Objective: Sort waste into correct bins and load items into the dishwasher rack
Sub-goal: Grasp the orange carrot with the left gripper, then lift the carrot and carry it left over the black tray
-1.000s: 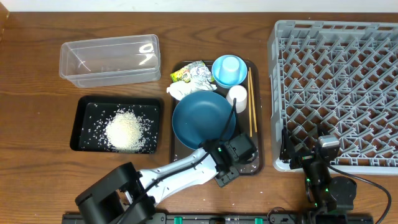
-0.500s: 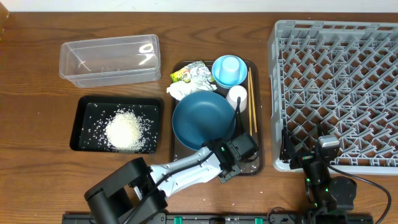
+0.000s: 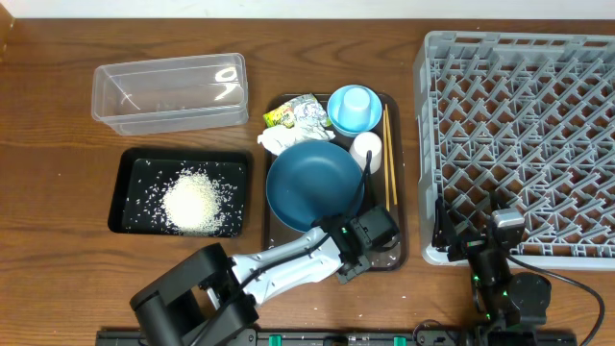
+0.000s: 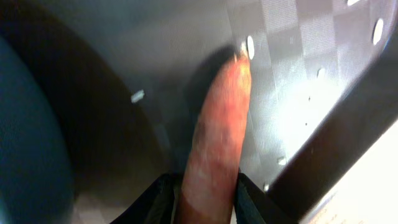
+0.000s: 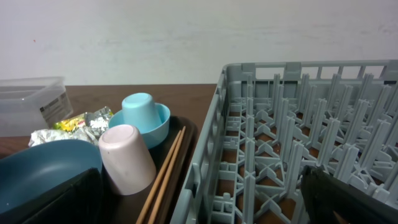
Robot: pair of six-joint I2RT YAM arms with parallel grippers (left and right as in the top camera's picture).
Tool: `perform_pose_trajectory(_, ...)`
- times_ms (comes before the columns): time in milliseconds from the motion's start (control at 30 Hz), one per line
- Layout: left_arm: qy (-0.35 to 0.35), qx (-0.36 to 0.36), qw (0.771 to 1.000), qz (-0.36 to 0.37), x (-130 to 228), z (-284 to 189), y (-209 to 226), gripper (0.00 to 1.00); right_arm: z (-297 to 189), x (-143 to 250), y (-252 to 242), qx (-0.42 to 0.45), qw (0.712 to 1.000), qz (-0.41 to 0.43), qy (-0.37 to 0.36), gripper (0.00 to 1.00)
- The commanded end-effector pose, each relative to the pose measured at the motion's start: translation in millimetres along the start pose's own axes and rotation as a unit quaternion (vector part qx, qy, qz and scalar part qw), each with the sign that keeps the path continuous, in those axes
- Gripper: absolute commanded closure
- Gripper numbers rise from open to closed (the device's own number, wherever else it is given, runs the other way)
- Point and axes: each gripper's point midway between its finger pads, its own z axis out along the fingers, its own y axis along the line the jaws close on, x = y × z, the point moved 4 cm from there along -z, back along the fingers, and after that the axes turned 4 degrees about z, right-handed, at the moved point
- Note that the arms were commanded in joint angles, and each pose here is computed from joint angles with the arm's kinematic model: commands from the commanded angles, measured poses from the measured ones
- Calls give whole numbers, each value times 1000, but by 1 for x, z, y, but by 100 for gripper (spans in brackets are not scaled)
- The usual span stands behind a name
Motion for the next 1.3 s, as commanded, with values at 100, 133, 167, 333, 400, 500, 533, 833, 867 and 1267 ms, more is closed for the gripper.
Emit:
perform_pose_trajectory(100, -32, -3, 999, -12, -6, -30, 2, 70, 0, 1, -2, 5, 1000, -2, 2, 1)
perform_pose_trajectory(133, -37, -3, 999, -13, -7, -34, 3, 70, 0, 1, -2, 5, 1000, -2, 2, 1)
perform_pose_trajectory(167, -43, -3, 999, -13, -7, -39, 3, 71, 0, 1, -2, 5, 1000, -2, 2, 1)
perform_pose_trajectory(333, -44, 12, 999, -12, -4, -46, -1, 71, 0, 1, -2, 5, 1000, -2, 2, 1)
perform_pose_trajectory(400, -36, 22, 999, -11, -1, -45, -4, 72, 0, 1, -2, 5, 1000, -2, 2, 1)
perform_pose_trajectory(500, -34, 36, 999, -11, 0, -45, -7, 81, 0, 1, -2, 5, 1000, -2, 2, 1)
perform_pose_trajectory(533, -34, 38, 999, -15, 0, -45, -8, 81, 0, 1, -2, 5, 1000, -2, 2, 1)
perform_pose_trajectory(833, -67, 35, 997, -34, -9, -64, -5, 85, 0, 1, -2, 5, 1000, -2, 2, 1)
perform_pose_trajectory(867, -76, 34, 996, -36, -11, -69, -3, 85, 0, 1, -2, 5, 1000, -2, 2, 1)
perform_pose_trajectory(1267, -244, -50, 953, -173, 8, -174, 91, 84, 0, 1, -2, 5, 1000, -2, 2, 1)
